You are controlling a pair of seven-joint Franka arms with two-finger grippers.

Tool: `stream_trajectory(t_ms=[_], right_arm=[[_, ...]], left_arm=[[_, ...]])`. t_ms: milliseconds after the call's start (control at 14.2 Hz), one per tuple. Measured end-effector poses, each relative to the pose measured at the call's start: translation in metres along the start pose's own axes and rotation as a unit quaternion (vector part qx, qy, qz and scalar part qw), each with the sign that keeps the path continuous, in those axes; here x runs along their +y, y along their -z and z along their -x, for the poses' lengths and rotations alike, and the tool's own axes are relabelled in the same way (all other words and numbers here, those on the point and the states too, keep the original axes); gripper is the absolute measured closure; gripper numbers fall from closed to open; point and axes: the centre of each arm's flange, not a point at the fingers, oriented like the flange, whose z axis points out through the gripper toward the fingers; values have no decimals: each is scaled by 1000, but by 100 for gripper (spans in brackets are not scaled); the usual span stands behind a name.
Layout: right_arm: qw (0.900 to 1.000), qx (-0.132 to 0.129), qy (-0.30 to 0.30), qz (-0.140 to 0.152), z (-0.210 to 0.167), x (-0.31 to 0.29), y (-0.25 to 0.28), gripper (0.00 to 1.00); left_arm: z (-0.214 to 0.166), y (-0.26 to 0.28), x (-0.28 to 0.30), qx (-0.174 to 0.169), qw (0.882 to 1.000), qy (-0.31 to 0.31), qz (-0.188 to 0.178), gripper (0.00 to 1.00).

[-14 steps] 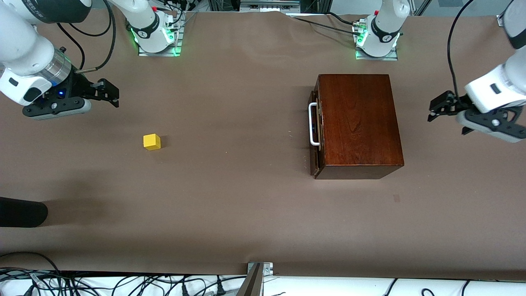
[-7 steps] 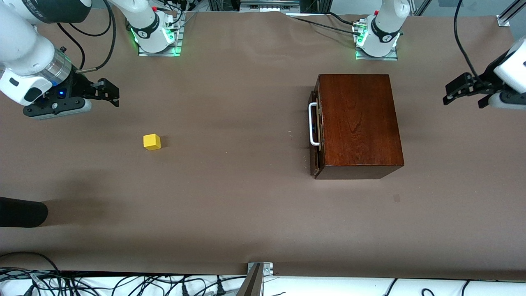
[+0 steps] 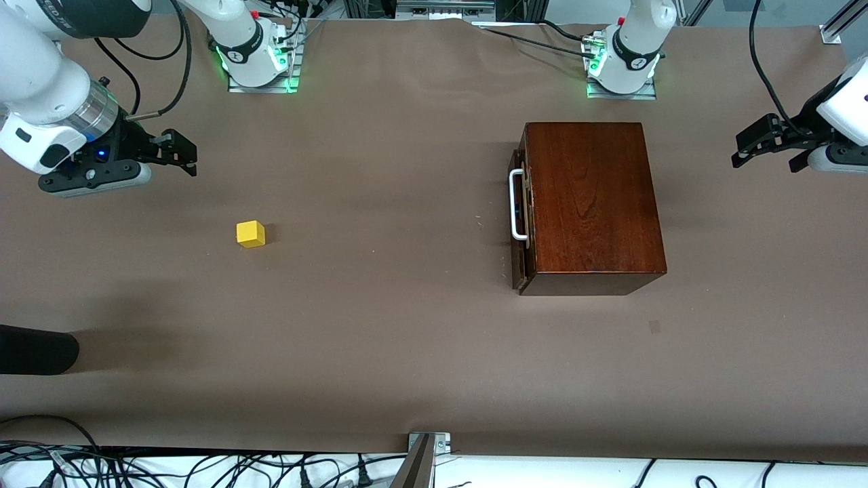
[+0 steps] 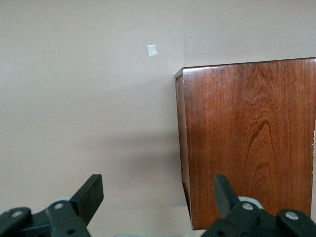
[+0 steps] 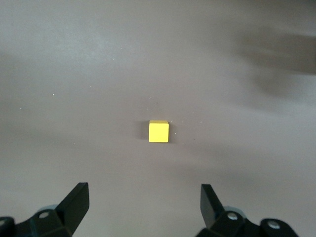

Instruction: Open drawer, take yellow block, close drawer

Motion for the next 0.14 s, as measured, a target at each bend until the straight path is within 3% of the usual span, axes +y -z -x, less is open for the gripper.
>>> stream_trajectory(t_ms=[141], right_arm=[[1000,0,0,0,0,0,0,0]], left_arm=[[0,0,0,0,1000,1,0,0]])
